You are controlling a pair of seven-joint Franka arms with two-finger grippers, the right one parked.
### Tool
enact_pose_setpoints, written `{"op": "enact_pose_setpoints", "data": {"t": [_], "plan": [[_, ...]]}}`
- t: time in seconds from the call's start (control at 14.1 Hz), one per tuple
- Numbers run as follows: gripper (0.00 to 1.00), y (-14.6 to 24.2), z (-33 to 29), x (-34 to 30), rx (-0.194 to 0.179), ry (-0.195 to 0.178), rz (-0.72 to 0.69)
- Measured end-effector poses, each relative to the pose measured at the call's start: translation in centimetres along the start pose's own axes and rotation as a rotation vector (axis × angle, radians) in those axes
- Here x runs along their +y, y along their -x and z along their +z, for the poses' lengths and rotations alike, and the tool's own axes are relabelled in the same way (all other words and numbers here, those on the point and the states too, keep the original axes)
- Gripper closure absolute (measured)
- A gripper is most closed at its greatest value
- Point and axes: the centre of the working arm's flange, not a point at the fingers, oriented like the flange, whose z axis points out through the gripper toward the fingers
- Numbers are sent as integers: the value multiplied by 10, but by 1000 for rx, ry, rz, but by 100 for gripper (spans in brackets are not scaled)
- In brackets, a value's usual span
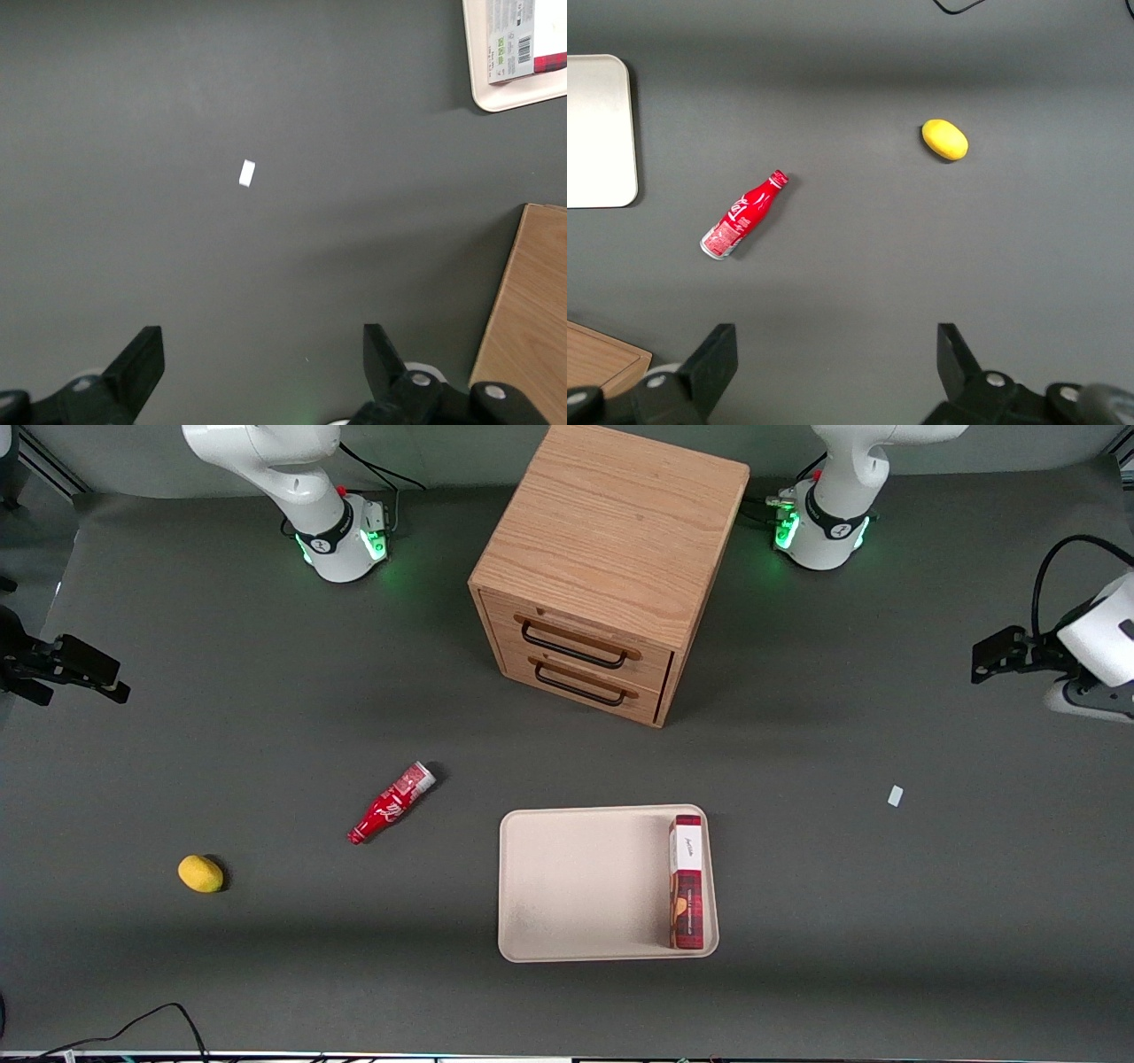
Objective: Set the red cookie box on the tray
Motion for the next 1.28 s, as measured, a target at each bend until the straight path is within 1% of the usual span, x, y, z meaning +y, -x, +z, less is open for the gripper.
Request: {"op": "enact_pose_setpoints", "data": {"t": [0.35,0.57,0.78,0.85,1.06,1.28], "plan": [[0,1,-2,10,-2,-6,-1],[0,-2,-3,21,-5,-32,18],[0,-2,-4,27,-18,-40,22],[0,-2,-4,26,-22,-39,14],[0,4,-4,13,-45,-34,-73],[0,7,-5,6,-58,-31,-102]]}}
